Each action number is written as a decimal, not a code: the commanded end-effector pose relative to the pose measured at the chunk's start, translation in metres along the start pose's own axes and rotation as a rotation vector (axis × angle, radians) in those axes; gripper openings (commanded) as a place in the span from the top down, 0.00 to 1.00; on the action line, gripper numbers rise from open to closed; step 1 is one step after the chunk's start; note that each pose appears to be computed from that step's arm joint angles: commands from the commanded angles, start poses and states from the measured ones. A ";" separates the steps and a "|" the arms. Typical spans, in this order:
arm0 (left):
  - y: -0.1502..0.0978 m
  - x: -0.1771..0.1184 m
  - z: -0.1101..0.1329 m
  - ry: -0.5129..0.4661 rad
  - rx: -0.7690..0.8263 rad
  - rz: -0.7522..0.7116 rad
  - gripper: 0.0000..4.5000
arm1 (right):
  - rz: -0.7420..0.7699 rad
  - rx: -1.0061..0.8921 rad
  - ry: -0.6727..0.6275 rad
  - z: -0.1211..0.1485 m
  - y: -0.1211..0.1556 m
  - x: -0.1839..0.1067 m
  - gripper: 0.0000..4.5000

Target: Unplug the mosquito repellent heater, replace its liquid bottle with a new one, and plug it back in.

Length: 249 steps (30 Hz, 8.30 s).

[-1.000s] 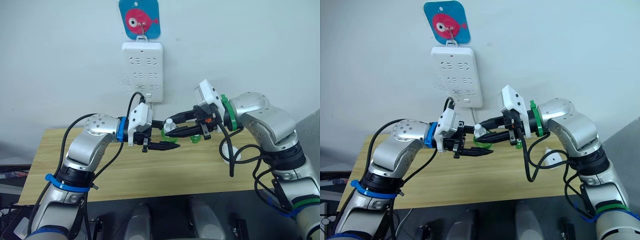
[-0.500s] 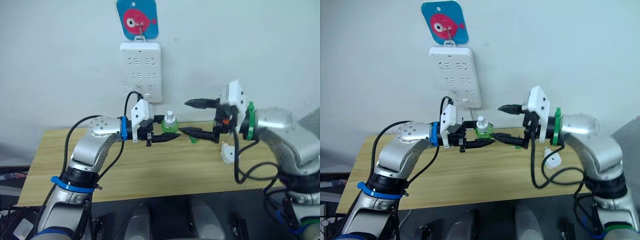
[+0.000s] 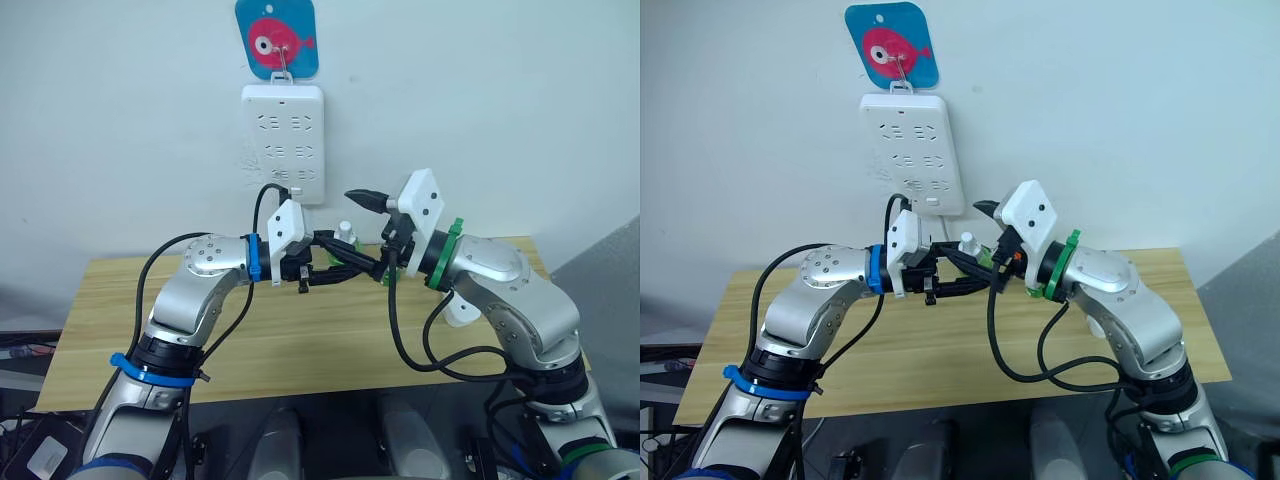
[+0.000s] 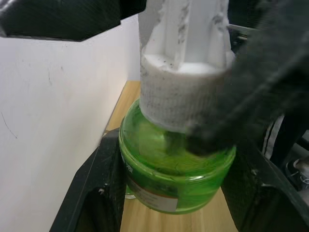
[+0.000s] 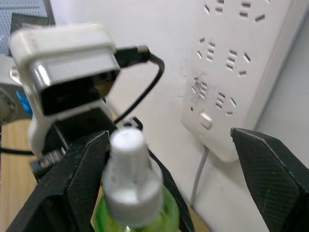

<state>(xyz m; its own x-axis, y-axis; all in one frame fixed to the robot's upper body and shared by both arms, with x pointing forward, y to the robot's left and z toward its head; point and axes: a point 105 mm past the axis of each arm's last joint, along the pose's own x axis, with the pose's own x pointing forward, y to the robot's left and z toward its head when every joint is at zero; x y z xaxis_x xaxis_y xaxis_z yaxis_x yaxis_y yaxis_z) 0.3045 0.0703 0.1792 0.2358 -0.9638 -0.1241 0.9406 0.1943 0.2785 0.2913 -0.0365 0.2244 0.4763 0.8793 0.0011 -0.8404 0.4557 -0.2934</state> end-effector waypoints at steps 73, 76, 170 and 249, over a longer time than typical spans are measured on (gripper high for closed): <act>-0.012 -0.012 -0.019 0.085 0.005 -0.042 0.50 | 0.297 0.077 -0.141 0.064 -0.002 -0.020 0.94; -0.015 -0.018 -0.029 0.120 -0.015 -0.036 0.50 | 0.215 0.050 -0.134 0.064 -0.015 -0.029 0.94; -0.005 0.005 0.016 -0.034 0.038 -0.149 0.21 | 0.311 0.121 0.010 0.000 0.010 -0.023 0.82; 0.000 0.025 0.088 -0.615 -1.055 -0.125 0.49 | -0.167 1.137 -0.607 0.055 -0.036 -0.060 0.42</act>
<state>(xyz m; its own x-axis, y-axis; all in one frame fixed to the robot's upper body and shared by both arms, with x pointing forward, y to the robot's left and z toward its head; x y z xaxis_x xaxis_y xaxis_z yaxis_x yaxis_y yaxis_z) 0.2979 0.0309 0.2509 0.2883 -0.8612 0.4186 0.7242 -0.0898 -0.6837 0.2820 -0.0923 0.2770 0.6600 0.6153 0.4311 -0.6469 0.1738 0.7425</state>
